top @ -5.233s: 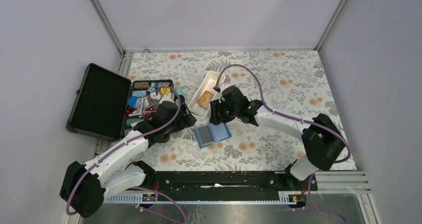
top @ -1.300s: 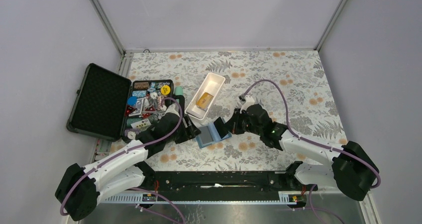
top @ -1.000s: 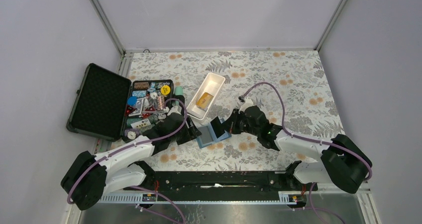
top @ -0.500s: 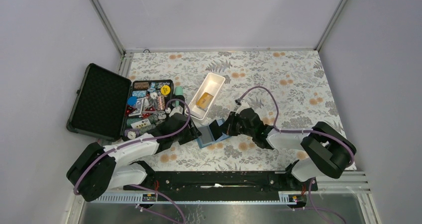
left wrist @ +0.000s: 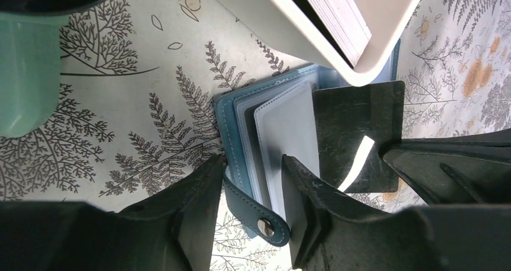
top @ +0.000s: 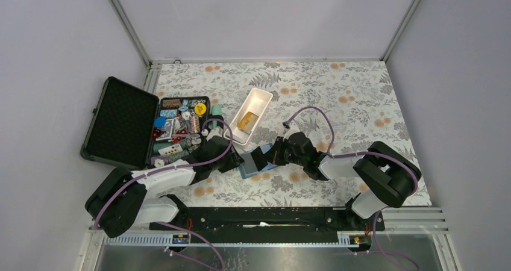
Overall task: Put the credit cards into the card holder
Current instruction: Insert the credit card into the card holder.
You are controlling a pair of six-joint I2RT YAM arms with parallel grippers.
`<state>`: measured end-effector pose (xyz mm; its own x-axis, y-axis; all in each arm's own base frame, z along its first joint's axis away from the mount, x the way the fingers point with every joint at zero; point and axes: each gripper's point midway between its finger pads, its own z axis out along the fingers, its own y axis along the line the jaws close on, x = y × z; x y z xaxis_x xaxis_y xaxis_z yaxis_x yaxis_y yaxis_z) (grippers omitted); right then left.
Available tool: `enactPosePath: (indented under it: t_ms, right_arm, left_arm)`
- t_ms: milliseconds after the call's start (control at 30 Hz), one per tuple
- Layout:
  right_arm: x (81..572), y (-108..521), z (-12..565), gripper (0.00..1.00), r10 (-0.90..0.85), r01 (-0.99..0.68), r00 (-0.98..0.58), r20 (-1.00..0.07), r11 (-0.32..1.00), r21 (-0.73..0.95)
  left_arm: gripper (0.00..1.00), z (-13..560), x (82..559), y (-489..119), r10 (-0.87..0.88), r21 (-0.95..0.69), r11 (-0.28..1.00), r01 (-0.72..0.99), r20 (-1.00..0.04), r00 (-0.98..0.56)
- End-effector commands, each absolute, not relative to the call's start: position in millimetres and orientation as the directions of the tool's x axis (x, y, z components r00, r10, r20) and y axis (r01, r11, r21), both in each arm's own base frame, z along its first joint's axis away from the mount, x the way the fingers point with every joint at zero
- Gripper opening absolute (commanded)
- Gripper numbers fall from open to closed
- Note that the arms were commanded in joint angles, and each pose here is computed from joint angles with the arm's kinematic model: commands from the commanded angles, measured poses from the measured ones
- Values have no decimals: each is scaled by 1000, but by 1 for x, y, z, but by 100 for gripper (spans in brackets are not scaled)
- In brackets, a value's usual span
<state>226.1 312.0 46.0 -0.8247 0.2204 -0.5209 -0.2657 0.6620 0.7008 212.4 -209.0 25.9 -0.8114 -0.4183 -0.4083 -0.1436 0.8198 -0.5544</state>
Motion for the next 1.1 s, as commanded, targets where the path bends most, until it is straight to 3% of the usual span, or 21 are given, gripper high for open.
enactPosePath:
  t_ms: [0, 1067]
  right_arm:
    - [227, 319, 50, 0, 224, -292, -817, -531, 633, 717]
    - [214, 312, 0, 0, 151, -254, -854, -497, 713, 653]
  left_arm:
    - [42, 12, 209, -201, -416, -521, 837, -166, -411, -811]
    - [19, -4, 201, -195, -383, -474, 864, -173, -392, -837]
